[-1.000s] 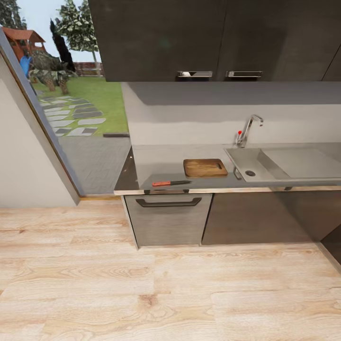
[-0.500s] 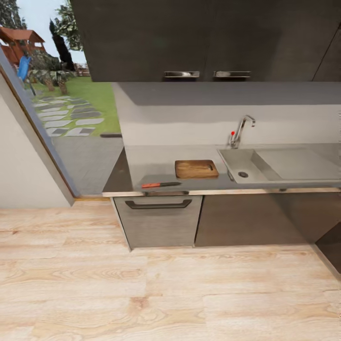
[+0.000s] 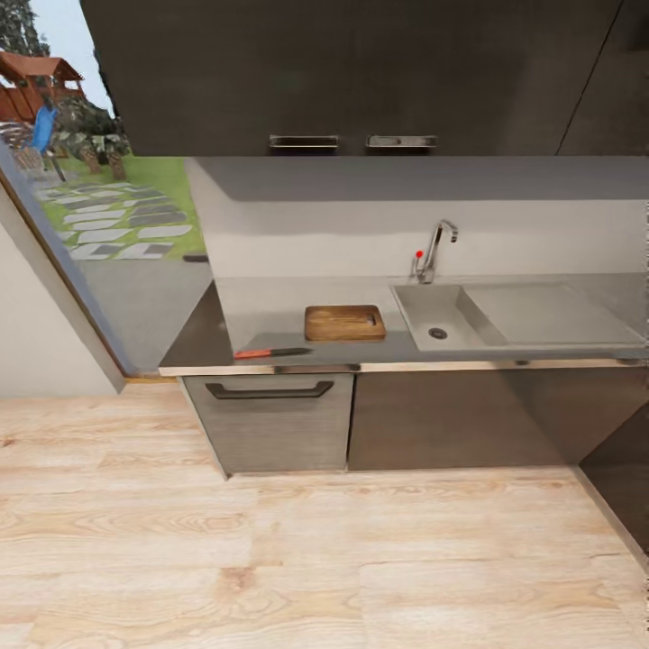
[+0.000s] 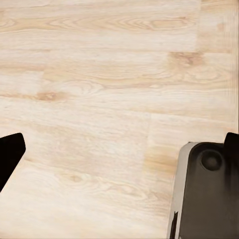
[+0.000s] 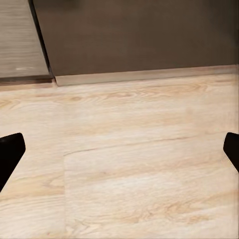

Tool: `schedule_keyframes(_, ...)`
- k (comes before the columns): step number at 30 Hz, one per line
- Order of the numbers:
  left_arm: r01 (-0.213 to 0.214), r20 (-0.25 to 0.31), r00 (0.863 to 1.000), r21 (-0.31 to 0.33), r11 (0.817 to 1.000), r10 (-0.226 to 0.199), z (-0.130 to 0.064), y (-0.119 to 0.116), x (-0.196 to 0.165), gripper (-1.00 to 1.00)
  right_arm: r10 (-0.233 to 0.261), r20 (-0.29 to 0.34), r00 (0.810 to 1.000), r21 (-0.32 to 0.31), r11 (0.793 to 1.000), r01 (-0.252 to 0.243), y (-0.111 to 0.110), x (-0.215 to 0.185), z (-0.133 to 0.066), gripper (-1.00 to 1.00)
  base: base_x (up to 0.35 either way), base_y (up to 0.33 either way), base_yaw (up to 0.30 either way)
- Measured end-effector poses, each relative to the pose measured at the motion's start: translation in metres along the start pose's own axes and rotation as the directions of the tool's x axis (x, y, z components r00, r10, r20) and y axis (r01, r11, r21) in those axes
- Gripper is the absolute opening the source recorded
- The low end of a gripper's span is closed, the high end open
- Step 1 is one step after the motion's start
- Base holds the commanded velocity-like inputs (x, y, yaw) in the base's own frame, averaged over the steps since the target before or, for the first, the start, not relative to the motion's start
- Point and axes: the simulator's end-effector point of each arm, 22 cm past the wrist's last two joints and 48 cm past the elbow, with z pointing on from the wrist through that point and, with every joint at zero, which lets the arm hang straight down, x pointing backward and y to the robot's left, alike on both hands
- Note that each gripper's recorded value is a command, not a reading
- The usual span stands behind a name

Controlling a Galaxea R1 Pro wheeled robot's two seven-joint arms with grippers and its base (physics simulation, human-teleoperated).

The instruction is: In the kitchen, take the Vidalia onion out of the sink, dice it on the chopping board with the paring knife, put the diced onion into the bowl on the countertop, then place both the paring knife and the chopping board into the sink.

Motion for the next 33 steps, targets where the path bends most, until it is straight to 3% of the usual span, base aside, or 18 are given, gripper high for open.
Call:
schedule_keyframes(9, 0.000, 0.000, 1.000, 0.000, 1.000, 0.000, 0.0000, 0.0000, 0.0000, 1.00, 0.000, 0.000, 1.000, 0.001, 1.000, 0.000, -0.0005, 0.0000, 0.0000, 1.00, 0.000, -0.319, -0.013)
schedule_keyframes(22, 0.001, 0.006, 1.000, 0.000, 1.000, -0.001, 0.0011, -0.0003, -0.0015, 1.00, 0.001, 0.003, 1.000, 0.001, 1.000, -0.001, -0.0004, -0.0012, 0.0003, 1.00, 0.000, -0.319, -0.133)
schedule_keyframes(33, 0.002, 0.008, 1.000, 0.000, 1.000, -0.002, 0.0015, -0.0004, -0.0021, 1.00, 0.003, 0.003, 1.000, 0.000, 1.000, -0.003, 0.0013, -0.0014, 0.0001, 1.00, 0.034, -0.319, 0.022)
